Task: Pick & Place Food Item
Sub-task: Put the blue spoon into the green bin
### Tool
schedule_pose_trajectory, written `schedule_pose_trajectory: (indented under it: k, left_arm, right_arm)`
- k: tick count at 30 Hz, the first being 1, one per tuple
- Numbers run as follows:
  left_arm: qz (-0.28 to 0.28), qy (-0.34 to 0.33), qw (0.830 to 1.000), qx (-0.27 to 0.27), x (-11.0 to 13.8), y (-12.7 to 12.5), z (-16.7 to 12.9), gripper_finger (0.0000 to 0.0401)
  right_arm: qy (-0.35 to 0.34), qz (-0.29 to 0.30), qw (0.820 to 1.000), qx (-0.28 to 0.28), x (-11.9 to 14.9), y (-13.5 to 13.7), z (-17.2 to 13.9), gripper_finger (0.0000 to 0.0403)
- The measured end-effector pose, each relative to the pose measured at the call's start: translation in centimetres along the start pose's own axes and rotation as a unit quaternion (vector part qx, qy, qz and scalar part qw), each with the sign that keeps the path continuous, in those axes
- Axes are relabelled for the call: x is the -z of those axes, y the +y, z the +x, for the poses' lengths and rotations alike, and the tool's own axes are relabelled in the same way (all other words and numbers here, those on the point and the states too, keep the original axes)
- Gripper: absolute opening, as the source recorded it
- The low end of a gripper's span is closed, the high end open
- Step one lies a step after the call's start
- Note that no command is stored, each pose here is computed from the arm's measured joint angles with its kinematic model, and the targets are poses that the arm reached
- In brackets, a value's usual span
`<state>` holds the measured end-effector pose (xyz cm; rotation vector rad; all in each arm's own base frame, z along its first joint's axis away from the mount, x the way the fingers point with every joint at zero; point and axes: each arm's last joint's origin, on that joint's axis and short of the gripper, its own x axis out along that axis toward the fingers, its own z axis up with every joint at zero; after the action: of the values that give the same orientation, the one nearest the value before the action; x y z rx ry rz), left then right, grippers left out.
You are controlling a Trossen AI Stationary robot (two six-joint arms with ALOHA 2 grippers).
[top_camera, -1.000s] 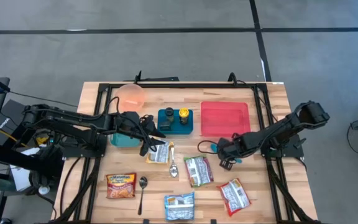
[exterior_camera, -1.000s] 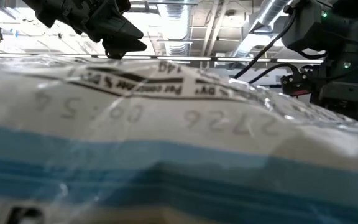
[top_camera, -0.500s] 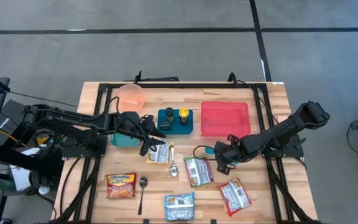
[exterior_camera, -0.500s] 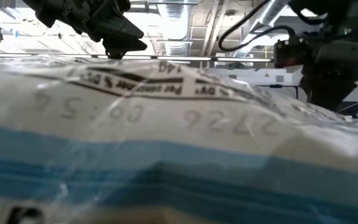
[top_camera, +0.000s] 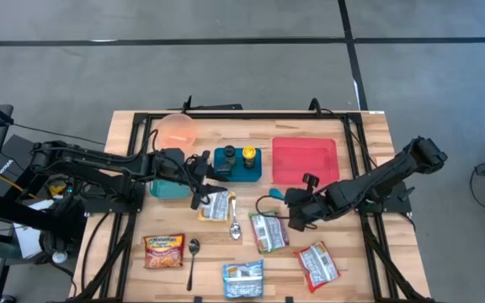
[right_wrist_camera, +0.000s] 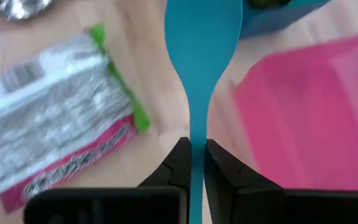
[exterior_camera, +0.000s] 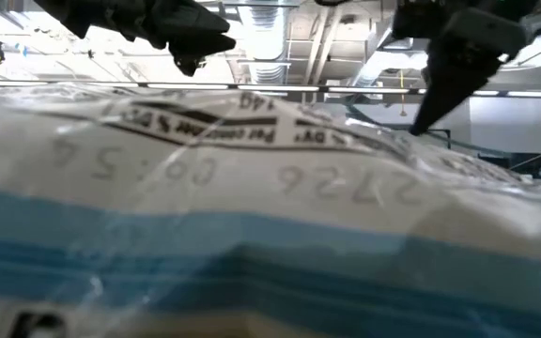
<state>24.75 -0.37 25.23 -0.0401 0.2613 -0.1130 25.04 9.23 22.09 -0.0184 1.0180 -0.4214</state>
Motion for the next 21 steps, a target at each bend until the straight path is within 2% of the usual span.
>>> schedule_pose_trajectory:
  k: [2,4,7,11,14,17,21]
  left_arm:
    - [0.036,0.002,0.999,0.000,0.1,0.0,0.1,0.0135]
    - [0.036,0.006,0.999,-0.001,0.3,0.1,0.5,0.0135]
    - [-0.044,-0.013,0.999,-0.004,0.3,0.4,1.2,0.0135]
    - [-0.184,-0.056,0.981,-0.026,0.2,0.7,2.3,0.0135]
    - [-0.223,-0.095,0.969,-0.052,-0.1,1.4,2.6,0.0135]
    - [-0.259,-0.104,0.957,-0.072,-0.1,2.5,2.5,0.0135]
    - [-0.333,-0.118,0.932,-0.086,-0.1,3.7,2.2,0.0135]
  right_arm:
    - [-0.016,-0.003,1.000,0.017,-0.6,-0.3,-0.1,0.0017]
    - [-0.027,-0.006,0.999,0.026,-1.2,-0.7,0.0,0.0016]
    - [-0.050,-0.003,0.997,0.050,-1.9,-1.2,0.2,0.0016]
    - [-0.060,-0.008,0.996,0.067,-2.7,-2.1,0.7,0.0017]
    - [-0.064,-0.006,0.995,0.075,-3.2,-2.8,1.1,0.0016]
    - [-0.072,-0.010,0.993,0.091,-3.6,-3.3,1.4,0.0016]
    - [-0.074,-0.016,0.991,0.107,-4.0,-4.0,1.7,0.0016]
